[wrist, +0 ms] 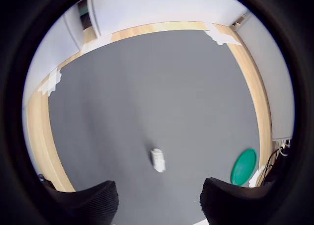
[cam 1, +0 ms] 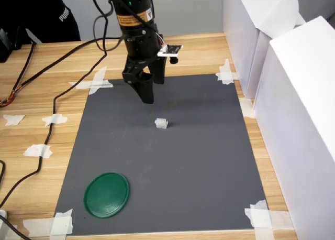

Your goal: Grasp a white terminal and put it on the green lid.

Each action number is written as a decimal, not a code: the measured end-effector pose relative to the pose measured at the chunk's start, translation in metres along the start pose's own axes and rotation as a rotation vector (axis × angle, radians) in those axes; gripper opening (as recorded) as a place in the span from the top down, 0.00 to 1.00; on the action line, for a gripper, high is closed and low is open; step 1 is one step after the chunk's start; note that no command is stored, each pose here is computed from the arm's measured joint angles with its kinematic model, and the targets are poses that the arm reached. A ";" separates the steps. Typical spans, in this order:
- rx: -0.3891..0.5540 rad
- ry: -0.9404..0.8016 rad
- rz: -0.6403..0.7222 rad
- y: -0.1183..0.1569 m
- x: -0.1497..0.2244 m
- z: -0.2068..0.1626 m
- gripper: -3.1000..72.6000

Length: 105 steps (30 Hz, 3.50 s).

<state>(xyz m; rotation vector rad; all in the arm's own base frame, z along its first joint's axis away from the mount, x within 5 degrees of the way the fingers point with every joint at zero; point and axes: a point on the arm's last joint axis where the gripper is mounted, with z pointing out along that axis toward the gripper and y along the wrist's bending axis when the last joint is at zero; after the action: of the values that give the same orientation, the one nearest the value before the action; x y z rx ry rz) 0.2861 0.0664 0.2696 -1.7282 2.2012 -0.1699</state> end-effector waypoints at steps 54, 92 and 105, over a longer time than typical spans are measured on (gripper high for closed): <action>-0.070 0.116 0.128 -0.006 -0.004 0.101 0.85; 0.192 0.085 0.703 -0.161 0.078 0.042 0.85; 0.112 0.126 0.602 -0.162 0.085 0.095 0.85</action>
<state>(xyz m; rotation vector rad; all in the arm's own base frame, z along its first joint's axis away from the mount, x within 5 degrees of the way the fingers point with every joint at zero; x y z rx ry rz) 0.4493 -0.0461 0.2125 -0.9578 2.6343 -0.2494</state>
